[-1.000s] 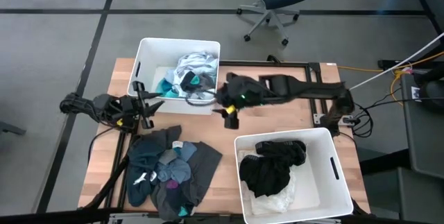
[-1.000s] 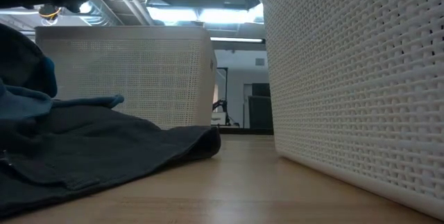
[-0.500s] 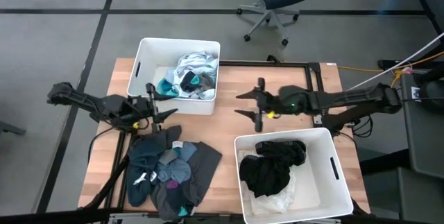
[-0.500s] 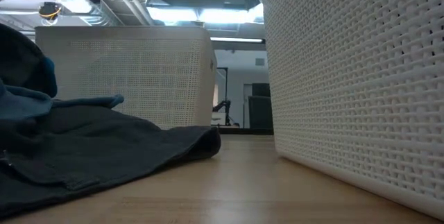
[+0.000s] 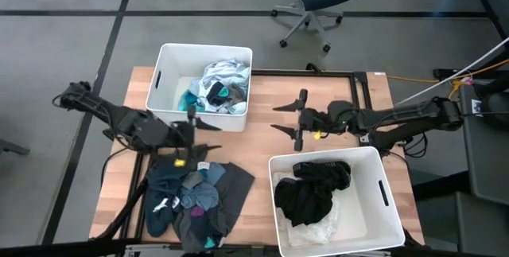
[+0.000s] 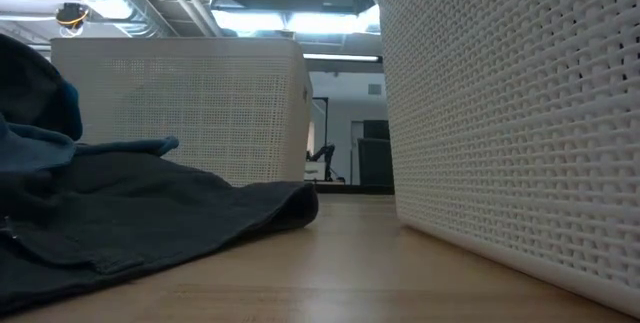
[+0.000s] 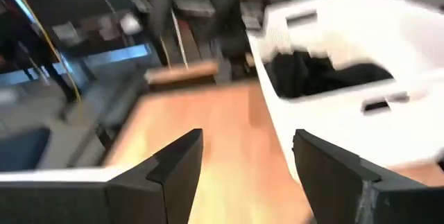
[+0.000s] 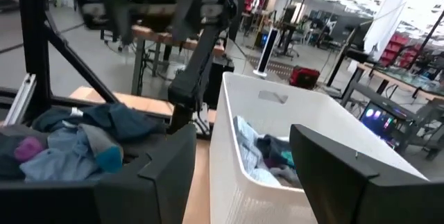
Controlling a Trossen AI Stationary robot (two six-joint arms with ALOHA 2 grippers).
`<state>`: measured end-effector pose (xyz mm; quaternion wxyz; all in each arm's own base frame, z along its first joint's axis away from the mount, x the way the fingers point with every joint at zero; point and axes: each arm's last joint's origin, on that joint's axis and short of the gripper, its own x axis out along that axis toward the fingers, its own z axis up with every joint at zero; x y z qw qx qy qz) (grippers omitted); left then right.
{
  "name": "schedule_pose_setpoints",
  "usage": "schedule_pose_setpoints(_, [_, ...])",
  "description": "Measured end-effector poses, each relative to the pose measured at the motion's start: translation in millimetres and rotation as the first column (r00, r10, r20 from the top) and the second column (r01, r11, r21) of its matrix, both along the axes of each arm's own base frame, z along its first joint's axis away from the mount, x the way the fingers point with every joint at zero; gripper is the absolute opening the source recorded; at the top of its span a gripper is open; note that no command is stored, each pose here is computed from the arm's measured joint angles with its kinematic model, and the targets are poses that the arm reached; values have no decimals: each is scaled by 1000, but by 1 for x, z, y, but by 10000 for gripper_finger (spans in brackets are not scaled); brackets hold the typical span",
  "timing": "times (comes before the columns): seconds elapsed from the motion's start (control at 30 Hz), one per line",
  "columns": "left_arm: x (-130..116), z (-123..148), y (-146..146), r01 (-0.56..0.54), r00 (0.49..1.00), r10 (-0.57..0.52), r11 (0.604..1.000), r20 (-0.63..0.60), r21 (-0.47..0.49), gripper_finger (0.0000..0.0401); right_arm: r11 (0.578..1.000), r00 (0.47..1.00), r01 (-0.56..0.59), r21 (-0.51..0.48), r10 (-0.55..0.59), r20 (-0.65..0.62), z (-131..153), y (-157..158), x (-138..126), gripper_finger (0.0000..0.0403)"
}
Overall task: Sort clothes
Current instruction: Put the gray sock into the top white laundry bin
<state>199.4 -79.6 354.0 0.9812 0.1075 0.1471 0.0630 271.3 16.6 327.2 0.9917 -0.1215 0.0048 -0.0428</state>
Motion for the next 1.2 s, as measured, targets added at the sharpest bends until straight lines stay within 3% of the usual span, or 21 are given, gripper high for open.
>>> schedule_pose_setpoints(0.2, [22,-26,-30,-65,964,38,993,-262,-95,214,999,999,-37,4,37,6,1,1,0,233])
schedule_pose_setpoints(0.37, [22,-51,-54,-155,902,77,976,-425,-151,214,988,988,-151,6,151,35,7,4,-5,233])
schedule_pose_setpoints(0.57, [5,-70,-76,-340,813,130,897,-567,-283,214,981,981,-193,3,193,4,7,5,-9,233])
schedule_pose_setpoints(0.7, [-2,-84,-84,-403,752,179,887,-635,-227,214,985,985,-170,-2,170,3,6,4,-8,233])
schedule_pose_setpoints(0.97, [1,-102,-93,-420,692,196,892,-695,-167,214,991,991,-130,-16,130,-1,5,3,-7,233])
schedule_pose_setpoints(1.2, [1,-120,-100,-438,589,202,893,-783,-99,204,991,991,-131,-16,130,-8,3,3,-5,233])
